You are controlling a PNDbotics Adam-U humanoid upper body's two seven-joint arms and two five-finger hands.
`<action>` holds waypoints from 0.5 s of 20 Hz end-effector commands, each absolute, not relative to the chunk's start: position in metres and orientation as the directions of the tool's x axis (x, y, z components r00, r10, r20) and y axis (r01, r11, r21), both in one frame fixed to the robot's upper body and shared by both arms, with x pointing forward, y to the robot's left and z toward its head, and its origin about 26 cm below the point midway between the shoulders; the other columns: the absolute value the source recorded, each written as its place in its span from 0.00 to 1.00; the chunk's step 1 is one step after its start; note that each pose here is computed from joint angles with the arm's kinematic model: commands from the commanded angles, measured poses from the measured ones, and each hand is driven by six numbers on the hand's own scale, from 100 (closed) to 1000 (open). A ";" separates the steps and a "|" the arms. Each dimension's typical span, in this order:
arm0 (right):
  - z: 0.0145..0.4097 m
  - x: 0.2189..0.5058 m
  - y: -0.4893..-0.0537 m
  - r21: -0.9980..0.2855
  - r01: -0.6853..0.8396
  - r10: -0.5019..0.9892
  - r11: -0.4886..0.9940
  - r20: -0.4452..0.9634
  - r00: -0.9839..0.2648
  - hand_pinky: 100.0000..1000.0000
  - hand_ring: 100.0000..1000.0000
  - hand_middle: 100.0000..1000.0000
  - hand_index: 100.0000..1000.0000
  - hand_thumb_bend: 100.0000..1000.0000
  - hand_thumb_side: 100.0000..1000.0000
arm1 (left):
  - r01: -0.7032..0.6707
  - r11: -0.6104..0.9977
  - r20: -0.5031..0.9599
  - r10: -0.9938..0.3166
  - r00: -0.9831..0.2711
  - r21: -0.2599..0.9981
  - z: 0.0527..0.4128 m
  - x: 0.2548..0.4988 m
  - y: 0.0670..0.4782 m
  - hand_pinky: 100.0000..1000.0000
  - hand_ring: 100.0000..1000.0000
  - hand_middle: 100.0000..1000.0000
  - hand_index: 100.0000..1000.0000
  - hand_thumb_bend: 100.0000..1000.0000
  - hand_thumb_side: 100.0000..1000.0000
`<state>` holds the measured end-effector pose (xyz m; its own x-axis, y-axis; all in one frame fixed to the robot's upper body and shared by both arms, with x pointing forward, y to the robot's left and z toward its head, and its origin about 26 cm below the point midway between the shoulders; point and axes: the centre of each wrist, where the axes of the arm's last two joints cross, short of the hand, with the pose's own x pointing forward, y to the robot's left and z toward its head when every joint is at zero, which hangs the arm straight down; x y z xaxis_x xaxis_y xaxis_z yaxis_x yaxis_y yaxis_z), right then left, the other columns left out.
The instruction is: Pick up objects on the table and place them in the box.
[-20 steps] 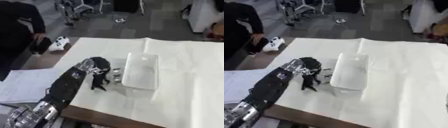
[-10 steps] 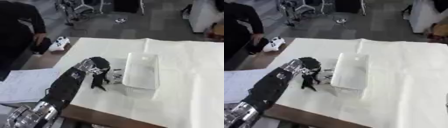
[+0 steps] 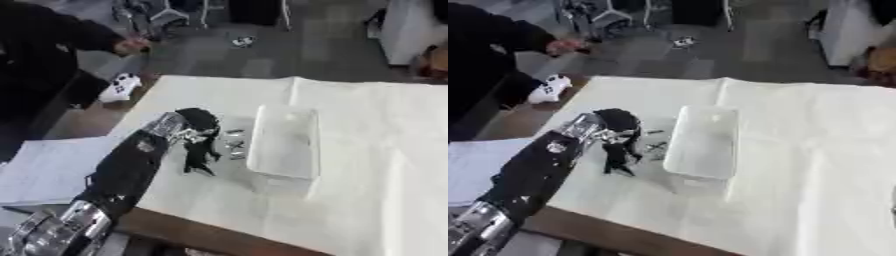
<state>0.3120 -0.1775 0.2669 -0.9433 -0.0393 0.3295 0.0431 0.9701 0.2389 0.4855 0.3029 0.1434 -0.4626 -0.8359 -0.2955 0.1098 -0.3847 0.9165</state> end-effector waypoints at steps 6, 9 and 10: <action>0.272 0.309 -0.181 0.224 0.049 -0.023 0.973 0.308 -0.951 0.41 0.48 0.56 0.85 0.02 1.00 | 0.020 -0.394 -0.347 -0.831 -0.434 0.919 0.201 0.486 0.314 0.00 0.00 0.00 0.05 0.00 0.47; 0.272 0.310 -0.181 0.221 0.053 -0.019 0.974 0.310 -0.951 0.41 0.48 0.56 0.85 0.02 1.00 | 0.013 -0.416 -0.370 -0.822 -0.432 0.909 0.213 0.485 0.314 0.00 0.00 0.00 0.05 0.00 0.46; 0.271 0.310 -0.182 0.220 0.054 -0.017 0.974 0.311 -0.950 0.41 0.48 0.56 0.85 0.02 1.00 | 0.010 -0.422 -0.377 -0.819 -0.432 0.906 0.217 0.485 0.315 0.00 0.00 0.00 0.05 0.00 0.45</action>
